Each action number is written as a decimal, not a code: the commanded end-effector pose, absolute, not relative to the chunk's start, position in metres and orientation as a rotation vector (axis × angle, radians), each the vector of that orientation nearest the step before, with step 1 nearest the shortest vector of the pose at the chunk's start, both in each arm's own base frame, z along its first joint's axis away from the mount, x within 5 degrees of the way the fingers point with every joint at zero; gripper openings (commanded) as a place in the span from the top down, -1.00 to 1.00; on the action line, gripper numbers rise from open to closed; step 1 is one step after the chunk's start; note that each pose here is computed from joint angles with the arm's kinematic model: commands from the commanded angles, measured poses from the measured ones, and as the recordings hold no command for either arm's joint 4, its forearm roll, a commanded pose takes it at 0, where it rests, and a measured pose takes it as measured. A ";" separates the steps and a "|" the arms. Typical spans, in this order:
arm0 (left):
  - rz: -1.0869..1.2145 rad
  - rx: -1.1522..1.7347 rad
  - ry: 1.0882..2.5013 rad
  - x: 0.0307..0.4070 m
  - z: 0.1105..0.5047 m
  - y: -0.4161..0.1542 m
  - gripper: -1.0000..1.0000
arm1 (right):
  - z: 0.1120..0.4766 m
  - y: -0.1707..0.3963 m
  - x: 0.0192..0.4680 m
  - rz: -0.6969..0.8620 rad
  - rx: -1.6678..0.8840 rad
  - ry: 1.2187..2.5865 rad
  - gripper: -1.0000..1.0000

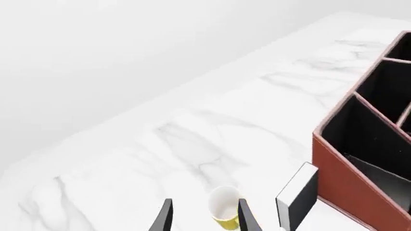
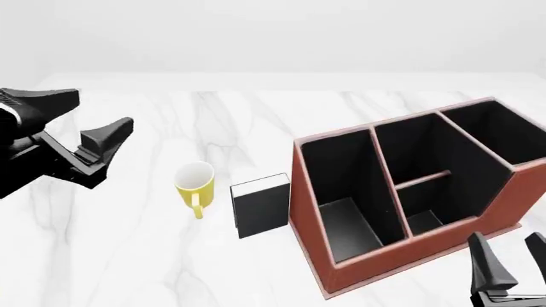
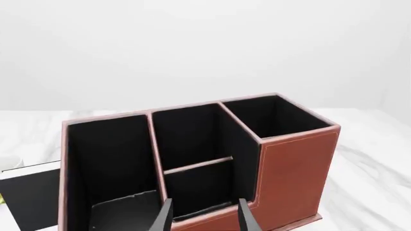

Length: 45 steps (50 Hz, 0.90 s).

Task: Pick up the book and place it in the back compartment of the caddy.

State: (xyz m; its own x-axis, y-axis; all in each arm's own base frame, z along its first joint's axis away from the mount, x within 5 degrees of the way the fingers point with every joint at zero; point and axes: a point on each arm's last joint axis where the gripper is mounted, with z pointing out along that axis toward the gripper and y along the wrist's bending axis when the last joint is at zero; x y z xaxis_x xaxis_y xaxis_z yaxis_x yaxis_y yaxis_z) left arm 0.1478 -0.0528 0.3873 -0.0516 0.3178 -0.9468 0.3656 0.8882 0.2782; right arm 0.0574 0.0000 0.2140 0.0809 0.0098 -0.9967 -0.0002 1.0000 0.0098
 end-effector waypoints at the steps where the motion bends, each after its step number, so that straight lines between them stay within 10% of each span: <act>1: -0.052 0.728 1.651 0.176 0.424 -0.086 -1.00 | 0.214 0.000 0.058 0.007 0.009 1.491 -1.00; 19: -0.117 1.073 1.687 0.196 0.436 -0.151 -1.00 | 0.214 0.000 0.058 0.009 0.009 1.493 -1.00; 45: -0.087 1.279 1.794 0.241 0.354 -0.201 -1.00 | 0.214 0.000 0.059 0.003 0.006 1.494 -1.00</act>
State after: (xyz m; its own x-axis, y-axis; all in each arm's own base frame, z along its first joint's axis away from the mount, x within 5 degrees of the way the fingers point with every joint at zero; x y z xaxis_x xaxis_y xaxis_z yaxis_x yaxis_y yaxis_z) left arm 0.2286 -0.1804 0.3824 -0.0512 0.6724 -0.7384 0.7428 0.5199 0.4219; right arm 0.0586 -0.0001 0.2135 0.0772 0.0071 -0.9970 0.0018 1.0000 0.0073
